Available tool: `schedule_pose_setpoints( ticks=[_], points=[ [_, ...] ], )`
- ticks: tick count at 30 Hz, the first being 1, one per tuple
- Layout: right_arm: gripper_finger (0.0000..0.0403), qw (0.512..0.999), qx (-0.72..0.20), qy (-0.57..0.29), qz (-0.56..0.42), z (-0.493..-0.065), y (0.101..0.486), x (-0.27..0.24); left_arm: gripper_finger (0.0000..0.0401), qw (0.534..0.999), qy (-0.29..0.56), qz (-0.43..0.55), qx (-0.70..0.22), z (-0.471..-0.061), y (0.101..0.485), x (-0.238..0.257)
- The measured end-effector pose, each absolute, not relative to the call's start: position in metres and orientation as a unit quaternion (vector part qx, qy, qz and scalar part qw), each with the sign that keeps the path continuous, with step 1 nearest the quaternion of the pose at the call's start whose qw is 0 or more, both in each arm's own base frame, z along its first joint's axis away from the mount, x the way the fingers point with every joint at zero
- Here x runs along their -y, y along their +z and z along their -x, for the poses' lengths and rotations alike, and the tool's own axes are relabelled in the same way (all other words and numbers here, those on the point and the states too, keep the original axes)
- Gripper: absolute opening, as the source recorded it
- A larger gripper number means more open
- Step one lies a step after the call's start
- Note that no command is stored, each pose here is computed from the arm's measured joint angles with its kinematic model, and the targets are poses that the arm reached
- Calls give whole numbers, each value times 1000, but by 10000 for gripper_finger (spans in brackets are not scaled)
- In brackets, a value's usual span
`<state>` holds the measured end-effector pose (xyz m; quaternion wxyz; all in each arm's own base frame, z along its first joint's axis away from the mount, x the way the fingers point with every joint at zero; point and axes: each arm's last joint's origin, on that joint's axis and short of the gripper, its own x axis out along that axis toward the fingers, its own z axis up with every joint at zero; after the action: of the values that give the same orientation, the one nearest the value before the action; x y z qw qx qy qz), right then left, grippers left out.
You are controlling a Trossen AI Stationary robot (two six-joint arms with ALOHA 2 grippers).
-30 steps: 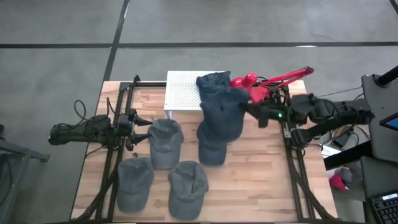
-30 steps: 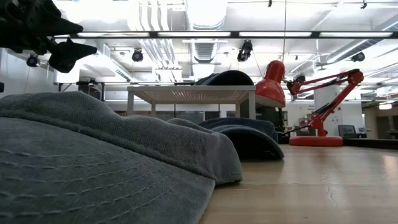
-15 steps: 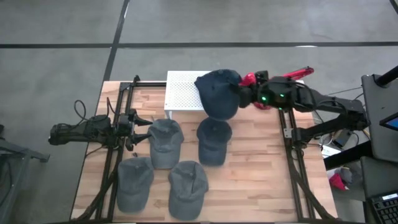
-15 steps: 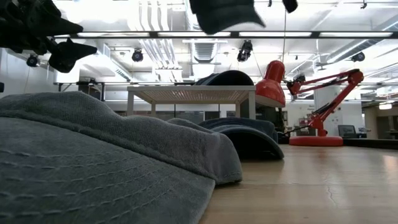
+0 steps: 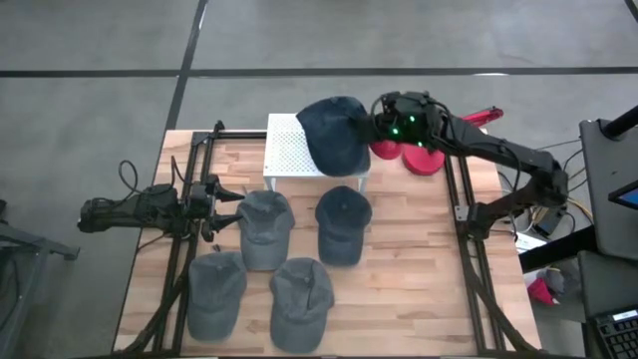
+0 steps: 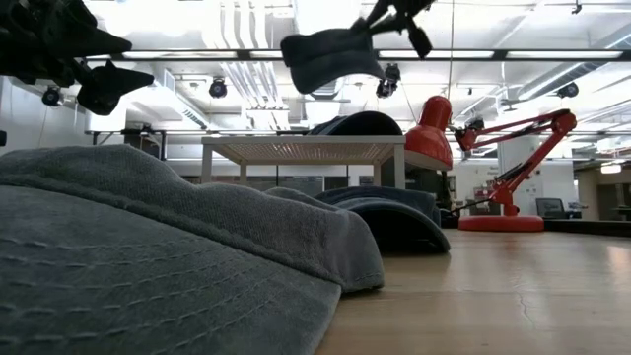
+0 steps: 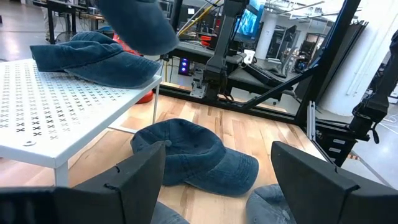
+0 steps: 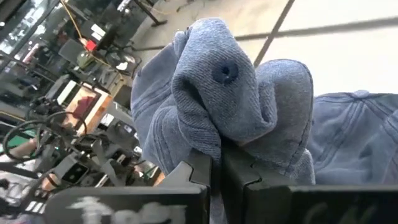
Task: Pick & Place hat
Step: Stack the bottom dark blue cap on the dark blue cap on the shelf
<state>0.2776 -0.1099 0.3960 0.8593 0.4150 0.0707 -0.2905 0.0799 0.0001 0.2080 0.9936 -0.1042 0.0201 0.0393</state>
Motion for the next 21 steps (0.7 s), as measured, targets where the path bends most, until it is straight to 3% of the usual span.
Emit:
schedule_pose_setpoints(
  ticks=[21],
  points=[
    [8,825,-118,-313,-456,-252,380,152,296,994,39,104,-20,-80,208,0]
  ],
)
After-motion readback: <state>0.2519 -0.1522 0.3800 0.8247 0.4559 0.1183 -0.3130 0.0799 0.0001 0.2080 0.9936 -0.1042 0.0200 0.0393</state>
